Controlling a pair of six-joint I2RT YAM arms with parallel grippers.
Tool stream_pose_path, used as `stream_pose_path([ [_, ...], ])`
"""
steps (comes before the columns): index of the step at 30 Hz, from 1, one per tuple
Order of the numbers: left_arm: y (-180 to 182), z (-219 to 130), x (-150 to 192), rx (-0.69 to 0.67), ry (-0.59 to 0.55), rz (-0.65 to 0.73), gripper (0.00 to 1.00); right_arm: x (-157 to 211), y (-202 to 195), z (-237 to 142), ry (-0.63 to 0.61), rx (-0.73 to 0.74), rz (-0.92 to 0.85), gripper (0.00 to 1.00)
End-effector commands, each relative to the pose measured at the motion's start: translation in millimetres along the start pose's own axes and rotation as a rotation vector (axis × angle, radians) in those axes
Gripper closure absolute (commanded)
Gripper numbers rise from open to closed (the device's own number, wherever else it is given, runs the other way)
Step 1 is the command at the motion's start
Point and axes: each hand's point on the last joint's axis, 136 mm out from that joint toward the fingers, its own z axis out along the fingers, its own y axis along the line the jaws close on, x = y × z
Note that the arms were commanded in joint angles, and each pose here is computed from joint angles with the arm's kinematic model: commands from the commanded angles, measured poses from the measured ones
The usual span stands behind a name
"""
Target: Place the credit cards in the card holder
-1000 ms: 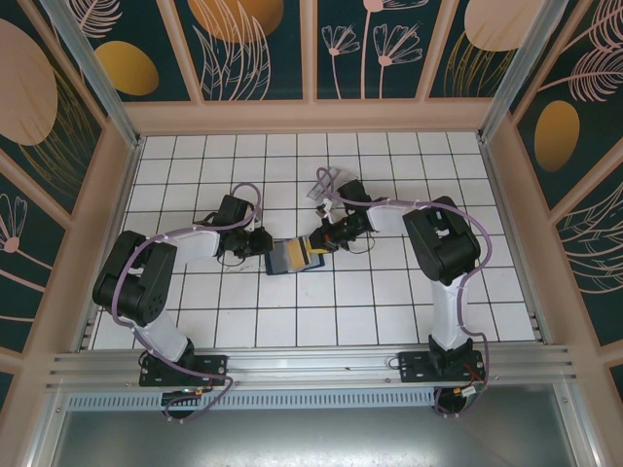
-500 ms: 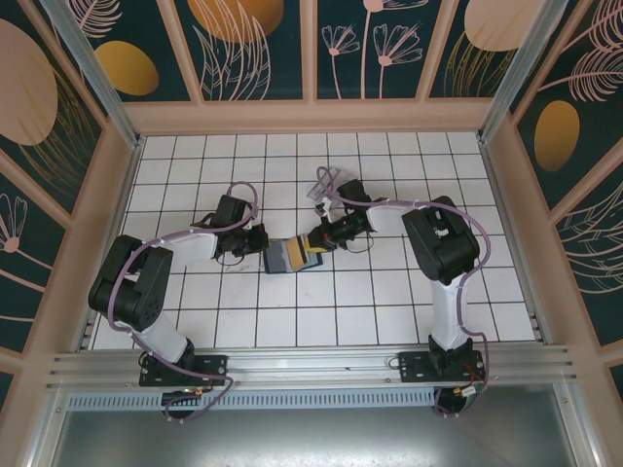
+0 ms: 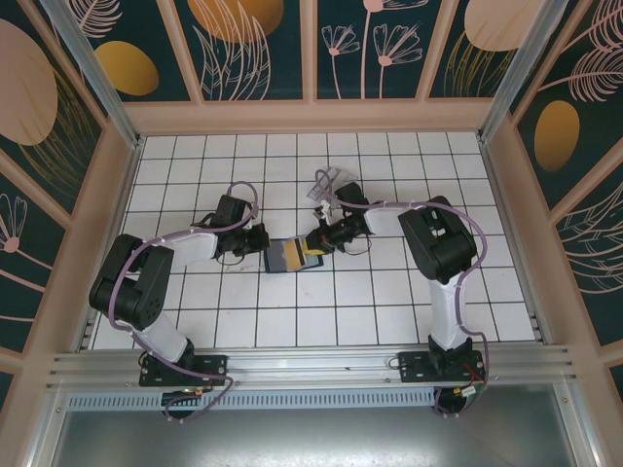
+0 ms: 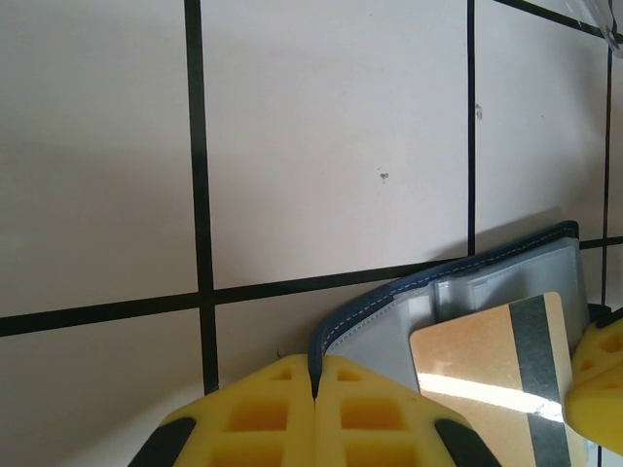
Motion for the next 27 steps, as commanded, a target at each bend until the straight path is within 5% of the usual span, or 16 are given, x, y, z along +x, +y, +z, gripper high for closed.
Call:
stream_pose_path([
  [1,5.9,3.6,4.5,-0.001,0.008,-0.005,1.00,2.2,-7.0,6.5,-0.001,0.007,0.028,1.00],
  [27,16.2,4.0,7.2,-0.033,-0.020,-0.018,1.00,5.9,-21.1,-1.8,-0.203,0.063,0.198,1.00],
])
